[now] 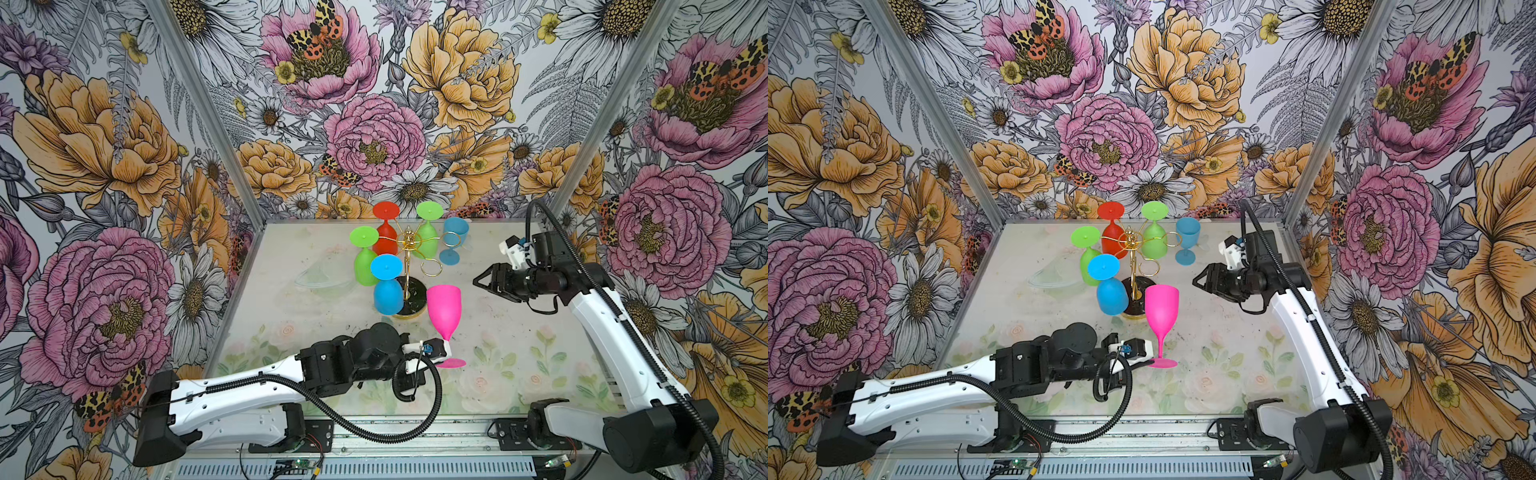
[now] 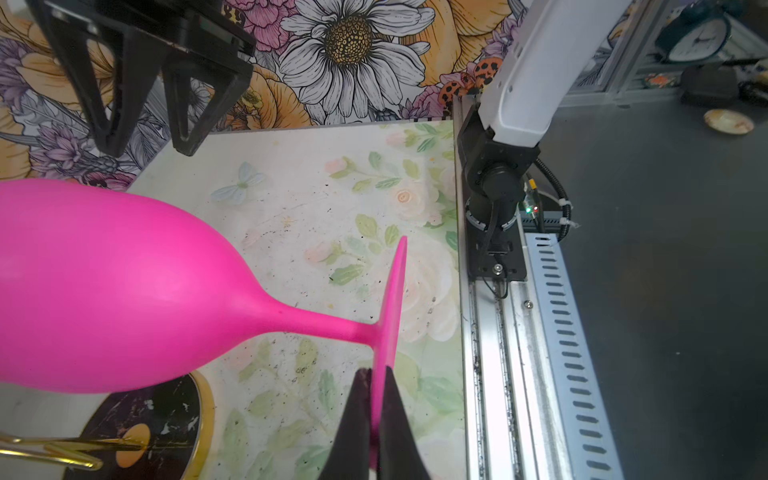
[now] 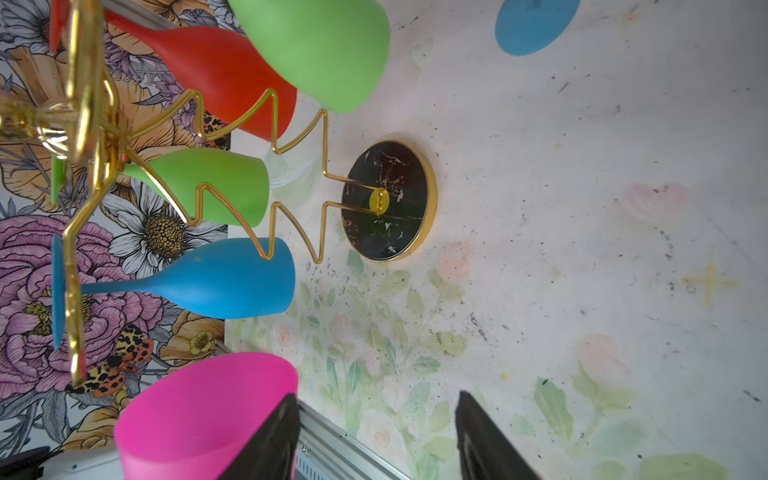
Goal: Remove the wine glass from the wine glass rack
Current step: 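Carry the magenta glass nearer and set it upright with the left gripper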
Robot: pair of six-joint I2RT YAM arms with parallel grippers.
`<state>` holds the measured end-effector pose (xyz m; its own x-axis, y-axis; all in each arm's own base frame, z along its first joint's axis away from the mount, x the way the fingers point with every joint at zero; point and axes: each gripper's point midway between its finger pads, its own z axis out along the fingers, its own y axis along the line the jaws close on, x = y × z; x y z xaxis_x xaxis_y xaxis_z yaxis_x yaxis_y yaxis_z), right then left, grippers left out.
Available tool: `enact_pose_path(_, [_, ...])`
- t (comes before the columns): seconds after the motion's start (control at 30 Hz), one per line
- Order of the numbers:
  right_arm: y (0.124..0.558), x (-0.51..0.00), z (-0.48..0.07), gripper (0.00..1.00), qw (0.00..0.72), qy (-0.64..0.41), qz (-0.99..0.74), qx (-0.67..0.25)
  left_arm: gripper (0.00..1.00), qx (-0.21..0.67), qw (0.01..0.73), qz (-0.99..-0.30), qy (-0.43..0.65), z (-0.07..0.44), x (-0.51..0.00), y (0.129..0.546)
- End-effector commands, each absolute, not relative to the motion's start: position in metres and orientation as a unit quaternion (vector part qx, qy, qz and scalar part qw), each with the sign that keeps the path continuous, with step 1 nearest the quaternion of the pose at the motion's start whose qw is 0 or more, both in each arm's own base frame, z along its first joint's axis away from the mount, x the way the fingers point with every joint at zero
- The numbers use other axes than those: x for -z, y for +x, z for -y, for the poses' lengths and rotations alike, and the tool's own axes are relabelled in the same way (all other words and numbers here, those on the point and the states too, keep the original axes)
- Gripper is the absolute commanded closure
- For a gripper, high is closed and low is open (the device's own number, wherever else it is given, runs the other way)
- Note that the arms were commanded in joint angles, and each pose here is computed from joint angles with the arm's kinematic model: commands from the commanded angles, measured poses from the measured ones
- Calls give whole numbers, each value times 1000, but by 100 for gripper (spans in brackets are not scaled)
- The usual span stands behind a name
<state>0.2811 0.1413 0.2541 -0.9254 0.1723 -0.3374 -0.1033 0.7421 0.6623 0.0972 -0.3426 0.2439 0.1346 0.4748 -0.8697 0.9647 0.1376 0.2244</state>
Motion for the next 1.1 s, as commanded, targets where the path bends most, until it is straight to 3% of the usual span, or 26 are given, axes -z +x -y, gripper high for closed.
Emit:
enact_pose_path(0.0, [276,-271,-167,39,175,-25,-896,-406,100,191,501,-558,634,334,-242,104])
enact_pose_path(0.3, [274,-282,-187,39,158,-44,-889,-427,100,22,533,-490,689,317,-221,113])
enact_pose_path(1.07, [249,-293,-216,51,121,-85,-870,-470,100,-215,525,-411,714,299,-191,144])
